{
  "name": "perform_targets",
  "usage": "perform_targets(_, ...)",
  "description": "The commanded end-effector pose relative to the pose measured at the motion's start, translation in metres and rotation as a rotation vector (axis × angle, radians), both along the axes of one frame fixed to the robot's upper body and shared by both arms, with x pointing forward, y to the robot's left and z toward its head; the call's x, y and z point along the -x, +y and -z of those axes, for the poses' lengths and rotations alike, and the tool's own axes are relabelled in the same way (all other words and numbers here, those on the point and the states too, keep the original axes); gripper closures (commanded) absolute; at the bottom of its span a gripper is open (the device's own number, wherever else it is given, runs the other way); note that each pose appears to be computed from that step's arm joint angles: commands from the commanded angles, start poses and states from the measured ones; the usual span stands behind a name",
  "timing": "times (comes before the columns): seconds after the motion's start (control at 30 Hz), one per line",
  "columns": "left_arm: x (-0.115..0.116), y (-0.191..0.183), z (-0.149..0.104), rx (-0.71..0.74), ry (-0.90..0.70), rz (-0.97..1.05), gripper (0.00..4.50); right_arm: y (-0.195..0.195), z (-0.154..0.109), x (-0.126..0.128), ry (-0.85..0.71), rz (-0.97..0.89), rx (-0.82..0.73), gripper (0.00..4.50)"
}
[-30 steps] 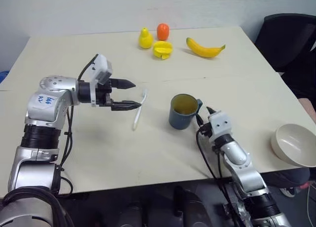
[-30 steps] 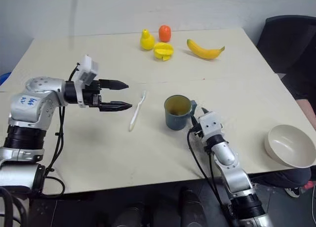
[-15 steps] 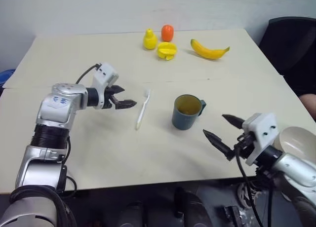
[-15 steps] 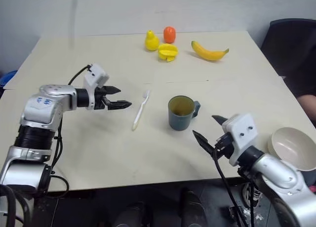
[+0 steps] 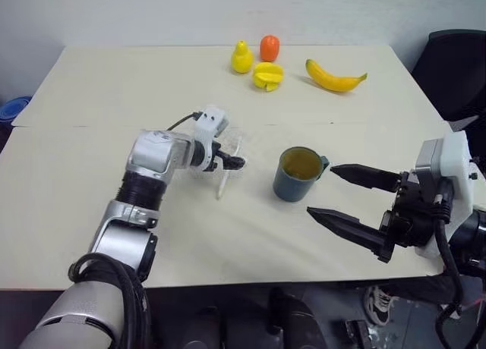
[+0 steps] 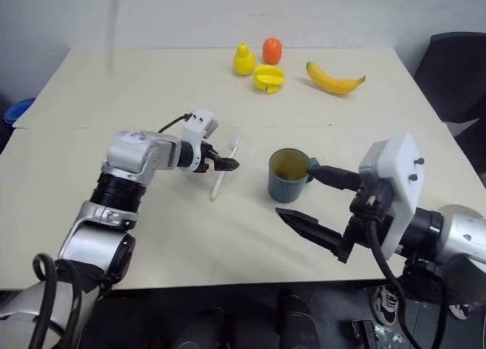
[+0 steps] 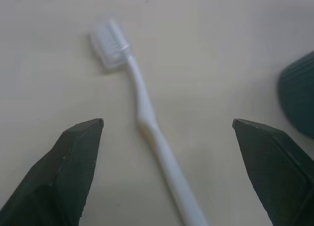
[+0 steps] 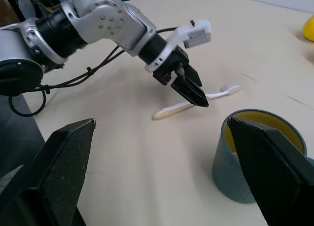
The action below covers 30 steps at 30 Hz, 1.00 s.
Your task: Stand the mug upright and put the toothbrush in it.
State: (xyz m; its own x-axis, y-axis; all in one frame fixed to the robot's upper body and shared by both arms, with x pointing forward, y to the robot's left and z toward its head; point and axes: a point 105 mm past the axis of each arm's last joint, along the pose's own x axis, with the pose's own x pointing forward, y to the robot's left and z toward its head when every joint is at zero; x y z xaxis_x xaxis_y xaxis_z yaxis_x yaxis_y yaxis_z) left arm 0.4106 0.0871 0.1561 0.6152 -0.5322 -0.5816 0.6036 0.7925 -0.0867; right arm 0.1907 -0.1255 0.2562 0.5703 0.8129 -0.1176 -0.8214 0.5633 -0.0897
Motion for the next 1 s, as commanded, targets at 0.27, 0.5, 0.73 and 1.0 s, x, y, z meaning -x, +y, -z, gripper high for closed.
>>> perform_targets(0.27,-0.004,-0.016,0.008,0.003,0.098,0.014,1.21,0.003,-0.02,0.005,-0.122,0.023,0.024,0.0)
perform_targets(0.5,-0.016,-0.014,0.003,0.003,0.062,-0.042,3.44,-0.001,-0.018,0.0,-0.169,0.091,0.062,0.0)
perform_targets(0.73,-0.024,-0.007,-0.001,0.042,0.057,-0.112,4.31,-0.002,-0.008,-0.002,-0.153,0.107,0.103,0.0)
perform_targets(1.0,-0.041,-0.014,-0.069,0.517,-0.19,-0.179,4.31,-0.004,-0.006,-0.001,-0.122,0.164,0.028,0.0)
